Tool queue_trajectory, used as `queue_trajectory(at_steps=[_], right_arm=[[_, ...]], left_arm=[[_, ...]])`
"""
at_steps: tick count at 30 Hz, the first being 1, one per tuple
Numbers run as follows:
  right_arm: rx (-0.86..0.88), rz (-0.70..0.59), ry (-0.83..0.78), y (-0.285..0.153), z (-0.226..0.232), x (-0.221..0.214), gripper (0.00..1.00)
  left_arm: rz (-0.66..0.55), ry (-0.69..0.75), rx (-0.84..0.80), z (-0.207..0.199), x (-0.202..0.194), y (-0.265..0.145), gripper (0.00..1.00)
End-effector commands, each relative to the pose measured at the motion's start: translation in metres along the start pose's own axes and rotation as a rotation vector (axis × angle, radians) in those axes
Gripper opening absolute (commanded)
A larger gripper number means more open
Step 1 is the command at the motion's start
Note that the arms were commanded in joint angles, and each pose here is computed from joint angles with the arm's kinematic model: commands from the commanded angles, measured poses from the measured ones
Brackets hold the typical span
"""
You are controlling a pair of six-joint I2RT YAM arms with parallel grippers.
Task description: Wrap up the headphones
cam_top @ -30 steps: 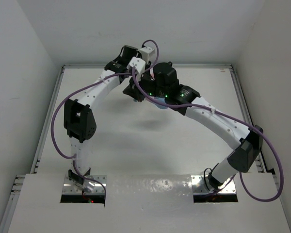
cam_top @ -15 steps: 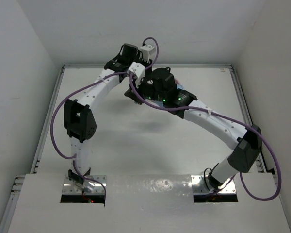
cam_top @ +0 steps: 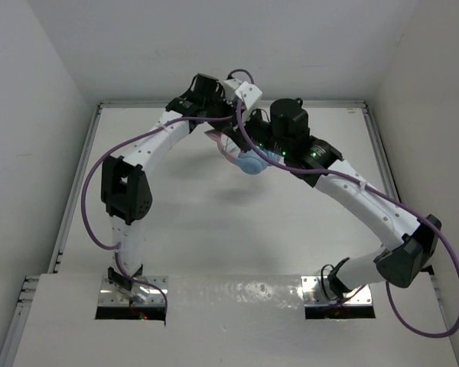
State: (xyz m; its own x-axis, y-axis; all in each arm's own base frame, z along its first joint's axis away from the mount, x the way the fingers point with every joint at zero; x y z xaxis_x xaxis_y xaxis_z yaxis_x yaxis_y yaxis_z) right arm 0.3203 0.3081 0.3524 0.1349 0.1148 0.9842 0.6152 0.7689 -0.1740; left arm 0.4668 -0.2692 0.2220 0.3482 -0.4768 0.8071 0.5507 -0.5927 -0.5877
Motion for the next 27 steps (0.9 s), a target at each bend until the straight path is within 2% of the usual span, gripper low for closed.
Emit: queue_trajectory(at_steps=[1,3,8,9,11,14,21,27], right_arm=[[-0.091,-0.097,-0.094,-0.026,-0.02,0.039,0.0],[-0.146,0.002,-0.119,-0.031,-0.036,0.017,0.0],[-0.505,0.251,-0.338,-0.058,-0.115,-0.037,0.0],[-0.623,0.287,-0.355,-0.07,-0.135,-0.041,0.0],[-0.736,0.328,-0.344,-0.082,-0.169,-0.053,0.0],[-0.749,0.319,-0.244,-0.089,-0.197,-0.071,0.0],[-0.585,0.166,-0.062,-0.077,-0.197,-0.092,0.0],[-0.49,0.118,0.031,-0.073,-0.194,-0.114,0.0]], left_arm=[[-0.043,0.099,0.025,0.001,0.015,-0.015,0.0],[-0.044,0.109,0.029,0.002,0.016,-0.017,0.0],[-0.074,0.192,-0.004,-0.003,0.029,-0.022,0.0],[-0.081,0.239,-0.022,-0.006,0.032,-0.023,0.0],[-0.08,0.293,-0.061,-0.017,0.035,-0.025,0.0],[-0.095,0.361,-0.121,-0.031,0.039,-0.031,0.0],[-0.092,0.352,-0.178,-0.05,0.034,-0.051,0.0],[-0.081,0.351,-0.239,-0.066,0.028,-0.072,0.0]])
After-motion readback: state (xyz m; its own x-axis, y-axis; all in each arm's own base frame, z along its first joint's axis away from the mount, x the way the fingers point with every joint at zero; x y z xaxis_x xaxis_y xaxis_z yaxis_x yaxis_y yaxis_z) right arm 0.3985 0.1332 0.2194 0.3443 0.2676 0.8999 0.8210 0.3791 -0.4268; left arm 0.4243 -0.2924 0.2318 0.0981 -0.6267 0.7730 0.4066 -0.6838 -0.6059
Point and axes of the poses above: each gripper's point midway between its finger pads, its own y axis out along the fingers, its own z axis along the line the jaws close on, x = y × z, the point moved 2 cm from there along -y, back along the fingers, and after that the axes turned 7 degrees about y, right-handed, at the moved point
